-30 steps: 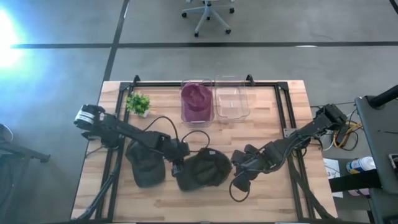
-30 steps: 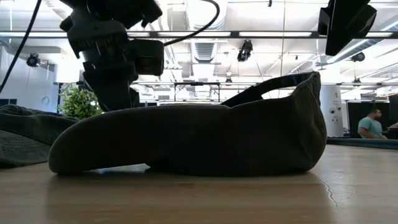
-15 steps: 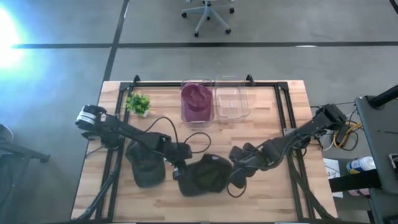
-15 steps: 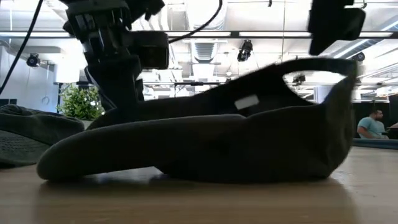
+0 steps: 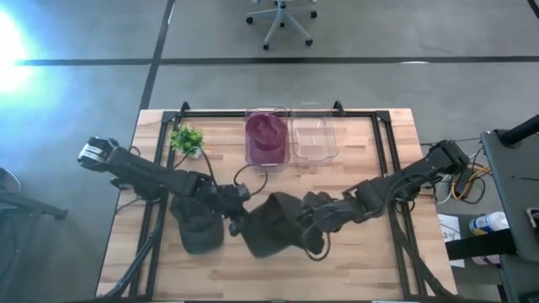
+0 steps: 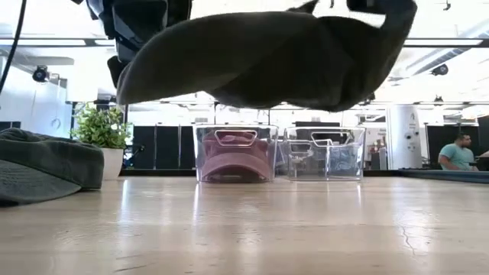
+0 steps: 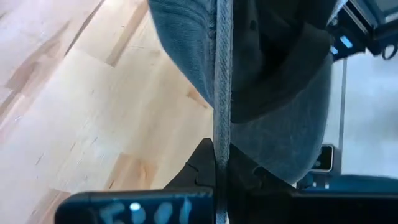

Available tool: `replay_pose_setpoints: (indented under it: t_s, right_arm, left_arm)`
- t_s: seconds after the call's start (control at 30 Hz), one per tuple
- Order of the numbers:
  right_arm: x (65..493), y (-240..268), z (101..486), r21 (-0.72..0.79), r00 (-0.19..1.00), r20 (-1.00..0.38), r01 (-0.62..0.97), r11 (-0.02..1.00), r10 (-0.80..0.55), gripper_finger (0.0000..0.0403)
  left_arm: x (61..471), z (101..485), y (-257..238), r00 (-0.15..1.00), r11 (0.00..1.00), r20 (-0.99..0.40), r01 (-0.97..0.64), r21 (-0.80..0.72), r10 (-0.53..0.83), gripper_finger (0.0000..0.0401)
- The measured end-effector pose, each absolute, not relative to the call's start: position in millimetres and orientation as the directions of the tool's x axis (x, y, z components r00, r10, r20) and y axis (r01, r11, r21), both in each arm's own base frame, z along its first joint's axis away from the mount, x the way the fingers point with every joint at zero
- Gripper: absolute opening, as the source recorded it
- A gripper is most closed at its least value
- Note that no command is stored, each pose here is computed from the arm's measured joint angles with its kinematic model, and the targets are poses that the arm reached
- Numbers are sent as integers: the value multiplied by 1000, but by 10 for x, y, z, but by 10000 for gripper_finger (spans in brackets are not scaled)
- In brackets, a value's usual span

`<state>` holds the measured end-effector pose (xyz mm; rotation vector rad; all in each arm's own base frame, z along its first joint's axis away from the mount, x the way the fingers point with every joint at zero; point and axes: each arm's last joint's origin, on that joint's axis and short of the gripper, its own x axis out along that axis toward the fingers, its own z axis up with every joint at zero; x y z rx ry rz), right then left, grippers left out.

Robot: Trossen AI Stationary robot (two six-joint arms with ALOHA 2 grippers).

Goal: Pick & Place hat
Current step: Put the right black cap into the right transparent bin

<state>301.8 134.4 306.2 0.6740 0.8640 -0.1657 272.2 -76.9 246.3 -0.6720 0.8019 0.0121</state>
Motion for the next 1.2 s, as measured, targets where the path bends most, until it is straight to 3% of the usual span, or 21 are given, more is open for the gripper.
replay_pose_setpoints:
  t_s: [0.43,0.57,0.7,0.87,0.93,1.07,1.2]
  right_arm:
    - [3464,1137,2471,182,411,-907,570,801,-86,128]
    - [3534,1060,2451,192,432,-895,598,778,-110,125]
    - [3597,1053,2520,270,488,-872,548,792,-40,127]
    - [3436,1016,2507,142,354,-930,587,797,-95,127]
    - [3406,1027,2617,193,402,-914,554,810,-57,127]
    - [3264,1070,3123,399,608,-791,428,811,68,127]
    - [3035,985,3397,418,662,-749,434,798,32,128]
  left_arm:
    - [2816,2878,-880,766,765,-567,-159,-624,-303,5]
    - [2809,2889,-905,761,760,-568,-157,-630,-314,5]
    - [2803,2878,-921,747,744,-563,-139,-654,-355,5]
    - [2803,2898,-921,756,742,-550,-131,-657,-354,5]
    - [2762,2842,-910,720,761,-611,-181,-623,-329,5]
    - [2691,2710,-876,659,784,-700,-267,-560,-275,5]
    - [2679,2641,-863,654,782,-713,-297,-548,-252,9]
